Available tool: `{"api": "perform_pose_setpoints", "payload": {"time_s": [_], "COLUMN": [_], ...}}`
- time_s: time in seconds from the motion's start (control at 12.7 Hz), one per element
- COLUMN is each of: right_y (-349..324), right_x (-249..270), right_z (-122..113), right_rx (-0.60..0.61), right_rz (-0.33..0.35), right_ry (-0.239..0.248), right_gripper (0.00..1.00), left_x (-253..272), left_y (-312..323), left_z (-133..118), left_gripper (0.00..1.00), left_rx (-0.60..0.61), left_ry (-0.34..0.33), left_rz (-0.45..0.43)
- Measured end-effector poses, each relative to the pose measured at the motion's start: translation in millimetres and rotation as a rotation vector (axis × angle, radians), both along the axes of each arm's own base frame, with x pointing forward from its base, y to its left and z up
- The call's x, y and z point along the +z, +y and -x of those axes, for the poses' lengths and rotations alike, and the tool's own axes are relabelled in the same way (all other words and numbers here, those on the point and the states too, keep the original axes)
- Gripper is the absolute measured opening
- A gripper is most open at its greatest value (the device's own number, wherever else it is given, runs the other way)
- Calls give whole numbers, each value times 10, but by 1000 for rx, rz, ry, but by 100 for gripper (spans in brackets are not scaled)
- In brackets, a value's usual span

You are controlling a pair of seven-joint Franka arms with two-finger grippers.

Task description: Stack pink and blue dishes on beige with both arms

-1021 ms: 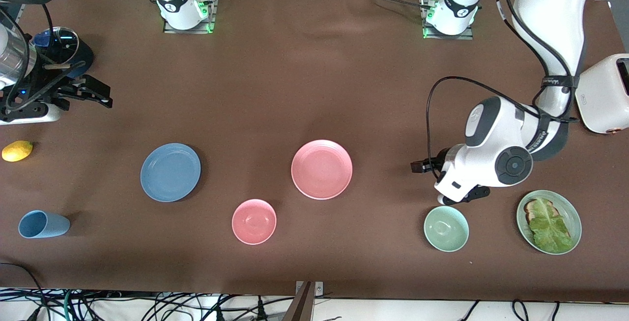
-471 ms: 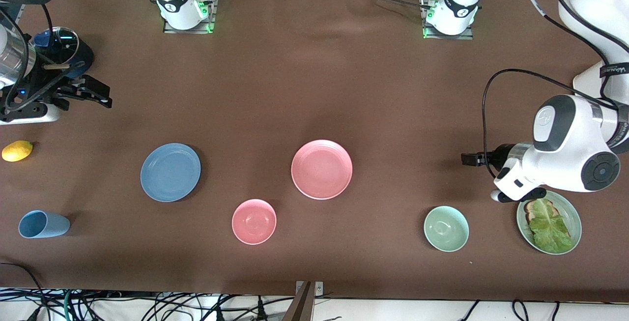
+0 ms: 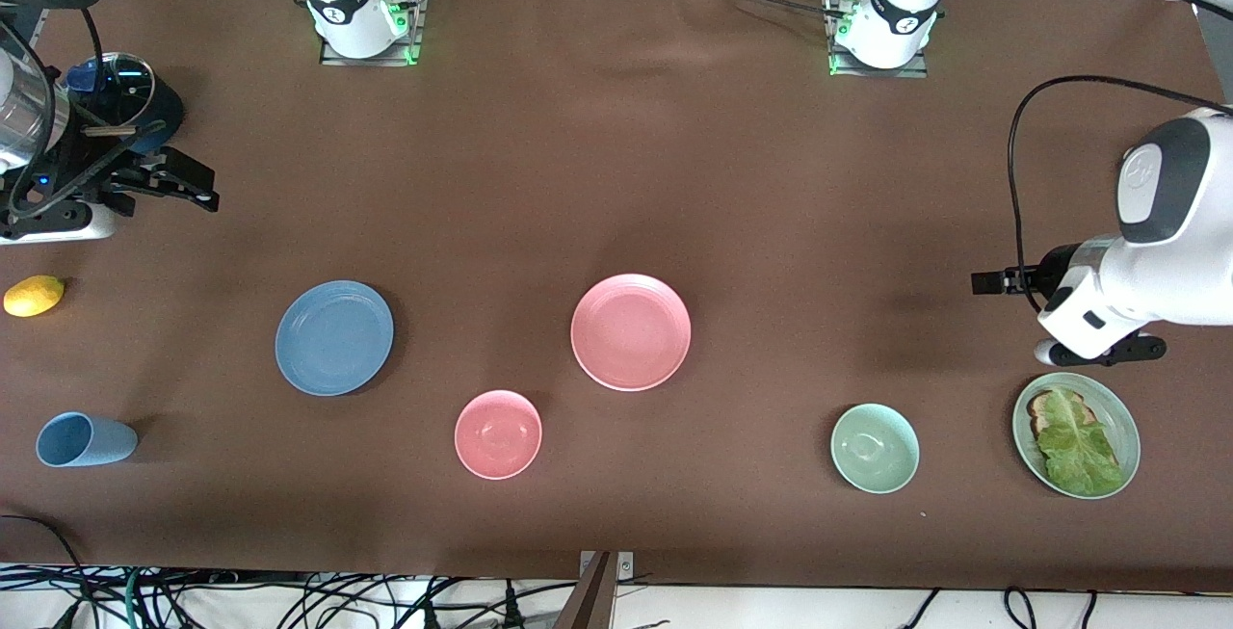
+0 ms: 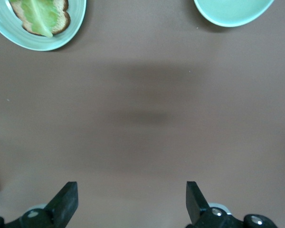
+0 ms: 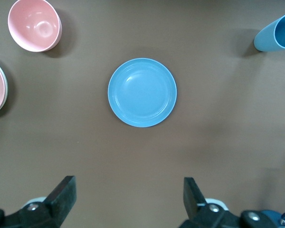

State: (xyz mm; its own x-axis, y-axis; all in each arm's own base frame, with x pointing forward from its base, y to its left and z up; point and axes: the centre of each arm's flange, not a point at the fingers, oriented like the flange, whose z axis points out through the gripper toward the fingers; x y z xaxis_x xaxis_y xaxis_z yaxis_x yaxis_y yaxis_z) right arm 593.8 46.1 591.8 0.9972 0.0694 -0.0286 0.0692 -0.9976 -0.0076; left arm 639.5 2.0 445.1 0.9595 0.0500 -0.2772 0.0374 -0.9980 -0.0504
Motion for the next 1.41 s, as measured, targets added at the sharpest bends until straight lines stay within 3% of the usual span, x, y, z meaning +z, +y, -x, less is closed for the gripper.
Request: {"api": "perform_pose_setpoints", "payload": {"time_s": [0.16, 0.86, 1.41], "right_y": [-3, -17, -19], "right_x": [0, -1, -1], "right_z": [0, -1, -1], "right_rx": [0, -3, -3], "right_rz": [0, 0, 0], "right_ry": [0, 0, 0], "right_gripper": [100, 100, 100], "left_x": [188, 1255, 1454], "left_y": [59, -230, -91], "left_z": [158, 553, 872], "left_gripper": [100, 100, 100], "left_rx": [-73, -121, -97], "left_ry": [-21, -199, -200], "left_rz": [2, 35, 14]}}
